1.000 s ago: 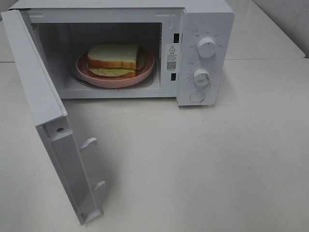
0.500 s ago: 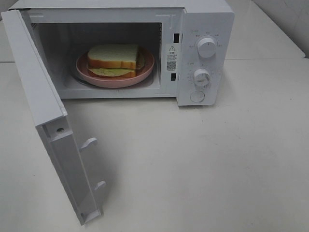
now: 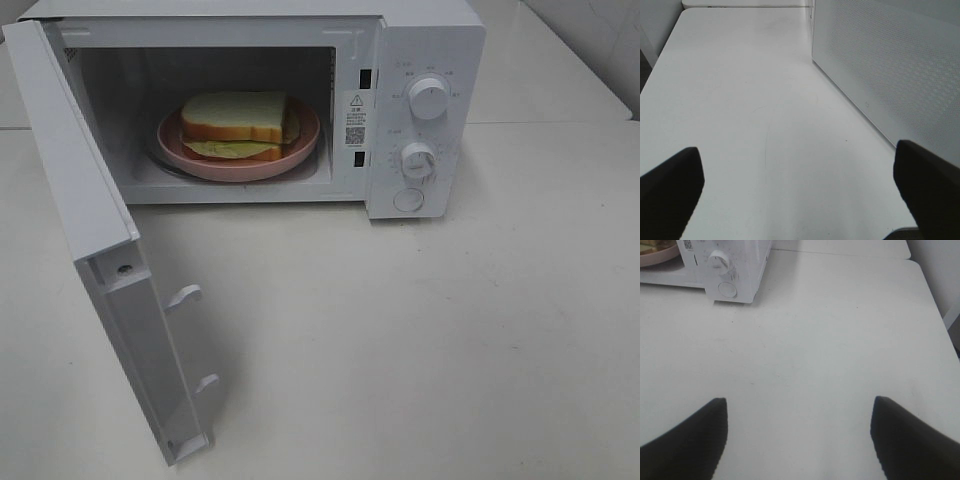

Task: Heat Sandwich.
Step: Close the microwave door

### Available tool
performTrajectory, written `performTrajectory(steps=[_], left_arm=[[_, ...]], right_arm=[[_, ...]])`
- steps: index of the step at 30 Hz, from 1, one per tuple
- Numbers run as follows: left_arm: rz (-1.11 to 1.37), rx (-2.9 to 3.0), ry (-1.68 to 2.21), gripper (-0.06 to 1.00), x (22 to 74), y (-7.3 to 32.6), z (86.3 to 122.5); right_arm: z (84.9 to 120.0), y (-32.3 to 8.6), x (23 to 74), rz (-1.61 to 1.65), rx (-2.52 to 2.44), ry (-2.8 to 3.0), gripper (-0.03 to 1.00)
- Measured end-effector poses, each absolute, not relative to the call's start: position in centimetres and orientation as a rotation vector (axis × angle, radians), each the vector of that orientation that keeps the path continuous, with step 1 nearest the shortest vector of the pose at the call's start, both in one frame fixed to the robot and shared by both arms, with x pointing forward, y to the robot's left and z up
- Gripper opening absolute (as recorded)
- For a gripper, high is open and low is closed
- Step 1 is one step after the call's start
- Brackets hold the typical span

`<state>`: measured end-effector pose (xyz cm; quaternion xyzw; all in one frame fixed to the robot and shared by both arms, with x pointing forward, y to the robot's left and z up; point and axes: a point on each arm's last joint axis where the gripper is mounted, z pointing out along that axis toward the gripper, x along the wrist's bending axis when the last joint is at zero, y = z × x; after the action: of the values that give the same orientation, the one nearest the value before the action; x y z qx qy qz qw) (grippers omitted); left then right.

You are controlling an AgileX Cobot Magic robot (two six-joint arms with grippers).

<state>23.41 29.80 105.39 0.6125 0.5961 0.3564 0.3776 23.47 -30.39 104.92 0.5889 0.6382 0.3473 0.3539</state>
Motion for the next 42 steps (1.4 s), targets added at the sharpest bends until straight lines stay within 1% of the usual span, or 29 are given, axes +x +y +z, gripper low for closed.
performTrajectory(steps=[42], left_arm=[[0.911,1.566,1.524,0.98,23.41,29.80,105.39]], right_arm=[[104.90,-30.41,23.16,0.906,1.524,1.619,0.76]])
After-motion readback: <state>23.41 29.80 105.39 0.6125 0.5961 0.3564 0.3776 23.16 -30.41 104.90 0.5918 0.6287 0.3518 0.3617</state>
